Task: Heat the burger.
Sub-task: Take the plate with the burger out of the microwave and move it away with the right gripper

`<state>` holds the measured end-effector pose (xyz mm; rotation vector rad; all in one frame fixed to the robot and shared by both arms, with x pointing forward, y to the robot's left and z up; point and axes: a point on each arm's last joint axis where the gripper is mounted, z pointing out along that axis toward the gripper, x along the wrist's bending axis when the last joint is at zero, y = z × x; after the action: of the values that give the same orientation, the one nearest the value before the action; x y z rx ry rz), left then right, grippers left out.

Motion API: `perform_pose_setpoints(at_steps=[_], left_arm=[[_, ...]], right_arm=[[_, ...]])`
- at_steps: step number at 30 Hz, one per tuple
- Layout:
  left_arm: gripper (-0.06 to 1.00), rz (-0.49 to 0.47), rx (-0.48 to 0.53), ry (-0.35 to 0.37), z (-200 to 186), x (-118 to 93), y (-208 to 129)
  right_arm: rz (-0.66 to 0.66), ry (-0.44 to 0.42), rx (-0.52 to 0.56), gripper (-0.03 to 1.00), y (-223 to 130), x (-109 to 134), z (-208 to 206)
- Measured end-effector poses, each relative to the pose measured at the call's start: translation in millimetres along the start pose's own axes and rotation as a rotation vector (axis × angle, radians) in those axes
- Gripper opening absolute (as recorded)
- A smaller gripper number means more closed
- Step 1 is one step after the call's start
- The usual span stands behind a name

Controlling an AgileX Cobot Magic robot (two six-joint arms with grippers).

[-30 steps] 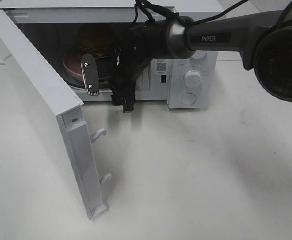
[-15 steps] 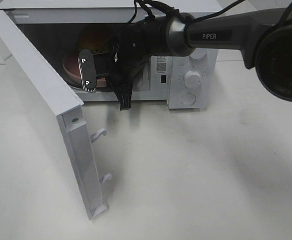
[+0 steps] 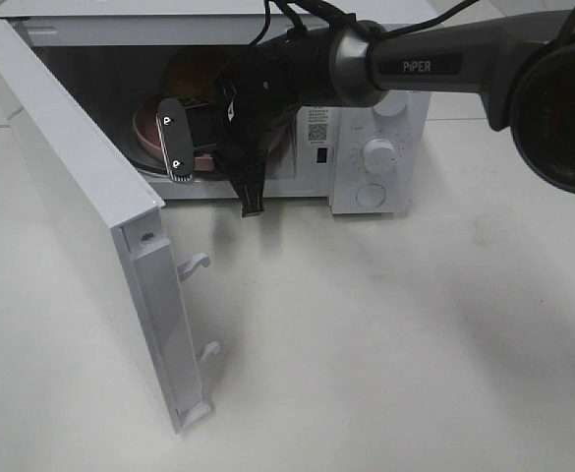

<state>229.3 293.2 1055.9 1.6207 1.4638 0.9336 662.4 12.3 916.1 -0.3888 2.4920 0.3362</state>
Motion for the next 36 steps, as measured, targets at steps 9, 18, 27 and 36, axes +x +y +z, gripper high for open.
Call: perform_pose_setpoints(at_steps=[9,18,27,36], left_arm=[[0.99,0.000,0.000,0.000,0.0,0.0,0.0],[0.99,0.000,0.000,0.000,0.0,0.0,0.0],[0.99,0.000,0.000,0.000,0.0,0.0,0.0],[0.99,0.000,0.000,0.000,0.0,0.0,0.0]], right_arm=[[-0.098,0.029,-0.002,0.11,-0.7,15.6,-16.7],[-0.196,0.025,-0.022,0.11,-6.7,36.9,-41.7],[-0.325,0.030,-0.059,0.11,-20.6,50.3,-60.5],[-0.417,0.058,-0.069,0.11,-32.3,65.4,-81.4]])
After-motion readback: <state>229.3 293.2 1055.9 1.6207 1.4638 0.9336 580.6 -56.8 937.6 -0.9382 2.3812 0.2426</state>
